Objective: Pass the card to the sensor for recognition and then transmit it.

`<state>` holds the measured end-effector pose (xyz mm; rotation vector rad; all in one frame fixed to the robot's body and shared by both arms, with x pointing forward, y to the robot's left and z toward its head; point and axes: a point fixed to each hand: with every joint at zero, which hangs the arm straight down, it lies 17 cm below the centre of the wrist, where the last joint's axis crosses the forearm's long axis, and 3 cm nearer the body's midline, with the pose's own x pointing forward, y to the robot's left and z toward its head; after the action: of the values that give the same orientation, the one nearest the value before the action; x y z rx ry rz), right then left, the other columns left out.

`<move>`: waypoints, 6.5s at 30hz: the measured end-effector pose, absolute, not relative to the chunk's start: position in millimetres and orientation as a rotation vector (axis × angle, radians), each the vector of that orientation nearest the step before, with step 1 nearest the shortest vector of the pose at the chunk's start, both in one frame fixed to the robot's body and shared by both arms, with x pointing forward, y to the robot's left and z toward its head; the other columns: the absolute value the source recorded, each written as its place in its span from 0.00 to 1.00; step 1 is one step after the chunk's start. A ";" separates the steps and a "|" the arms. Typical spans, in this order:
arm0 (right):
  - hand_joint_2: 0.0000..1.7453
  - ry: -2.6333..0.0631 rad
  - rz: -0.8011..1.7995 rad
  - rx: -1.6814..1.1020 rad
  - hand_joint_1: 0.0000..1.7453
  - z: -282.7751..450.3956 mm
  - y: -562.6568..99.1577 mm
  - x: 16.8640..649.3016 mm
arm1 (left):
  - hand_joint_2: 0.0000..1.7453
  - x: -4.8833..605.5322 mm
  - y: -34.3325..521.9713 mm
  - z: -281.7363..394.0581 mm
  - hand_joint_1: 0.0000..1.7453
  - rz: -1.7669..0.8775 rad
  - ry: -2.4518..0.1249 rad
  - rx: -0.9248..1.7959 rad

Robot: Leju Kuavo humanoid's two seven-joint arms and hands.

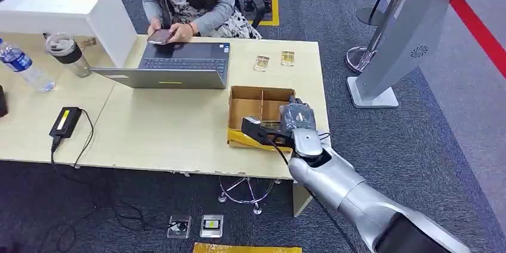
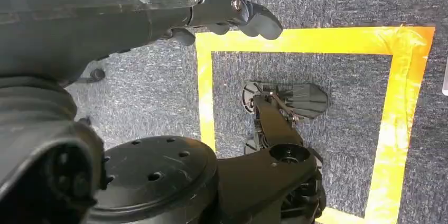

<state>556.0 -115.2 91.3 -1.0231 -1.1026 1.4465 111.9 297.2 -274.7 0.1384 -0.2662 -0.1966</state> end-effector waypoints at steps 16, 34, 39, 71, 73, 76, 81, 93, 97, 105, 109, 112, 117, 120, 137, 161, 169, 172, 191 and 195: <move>0.00 -1.135 1.463 -1.007 0.00 94.8 -101.5 554.2 | 0.00 111.9 297.2 -274.7 0.00 -0.196 -0.266 0.138; 1.00 -1.183 1.457 -1.211 0.00 160.2 -108.6 580.7 | 0.00 111.6 297.4 -274.7 0.00 -0.188 -0.268 0.138; 1.00 -1.182 1.466 -1.227 0.00 170.2 -110.1 581.3 | 0.00 111.6 297.2 -274.7 0.00 -0.193 -0.269 0.138; 1.00 -1.335 1.477 -1.134 0.00 198.7 -85.6 531.6 | 0.00 113.4 296.8 -274.2 0.00 -0.201 -0.282 0.137; 1.00 -1.346 1.476 -1.108 0.00 196.9 -82.9 528.1 | 0.00 113.5 297.1 -274.2 0.00 -0.201 -0.282 0.138; 1.00 -1.354 1.472 -1.051 0.00 184.5 -79.2 521.2 | 0.00 113.7 297.5 -274.2 0.00 -0.201 -0.283 0.142; 1.00 -1.345 1.481 -0.992 0.00 165.4 -75.7 512.8 | 0.00 114.1 298.6 -274.1 0.00 -0.203 -0.284 0.148; 1.00 -1.285 1.468 -0.947 0.00 136.1 -79.5 512.9 | 0.00 113.9 298.0 -274.1 0.00 -0.218 -0.284 0.147; 1.00 -1.283 1.456 -0.949 0.00 130.4 -79.2 515.2 | 0.00 113.5 297.7 -274.2 0.00 -0.219 -0.282 0.145; 1.00 -1.254 1.458 -0.965 0.00 119.5 -81.8 517.8 | 0.00 113.2 297.0 -274.3 0.00 -0.222 -0.282 0.141; 1.00 -1.252 1.459 -0.955 0.00 115.1 -79.2 517.3 | 0.00 113.2 297.1 -274.3 0.00 -0.222 -0.281 0.141; 1.00 -1.247 1.463 -0.952 0.00 111.9 -77.7 517.0 | 0.00 113.1 297.0 -274.3 0.00 -0.223 -0.281 0.141; 1.00 -1.244 1.465 -0.950 0.00 109.4 -76.8 517.7 | 0.00 113.1 297.1 -274.3 0.00 -0.225 -0.281 0.142; 1.00 -1.241 1.468 -0.949 0.00 107.6 -76.7 517.7 | 0.00 113.2 297.6 -274.3 0.00 -0.225 -0.282 0.145; 1.00 -1.225 1.475 -0.975 1.00 104.4 -78.4 520.0 | 0.00 113.2 298.1 -274.3 0.00 -0.224 -0.282 0.147; 1.00 -1.223 1.485 -0.994 0.00 102.6 -79.0 521.1 | 0.00 113.4 298.4 -274.3 0.00 -0.224 -0.282 0.149; 1.00 -1.226 1.484 -0.992 0.00 103.2 -77.1 520.7 | 0.00 113.3 298.4 -274.3 0.00 -0.227 -0.282 0.149; 1.00 -1.226 1.484 -0.992 0.00 103.2 -77.1 520.7 | 0.00 113.4 298.4 -274.3 0.00 -0.227 -0.282 0.149; 1.00 -1.208 1.480 -1.005 0.00 101.3 -80.2 521.4 | 0.00 113.1 296.8 -274.3 0.00 -0.239 -0.283 0.142; 1.00 -1.204 1.480 -1.014 0.00 101.4 -81.5 521.8 | 0.00 113.0 296.4 -274.3 0.00 -0.243 -0.283 0.140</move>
<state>521.8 -81.5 101.4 -1.0135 -1.2041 1.4796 113.0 296.4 -274.3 0.1404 -0.2830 -0.2427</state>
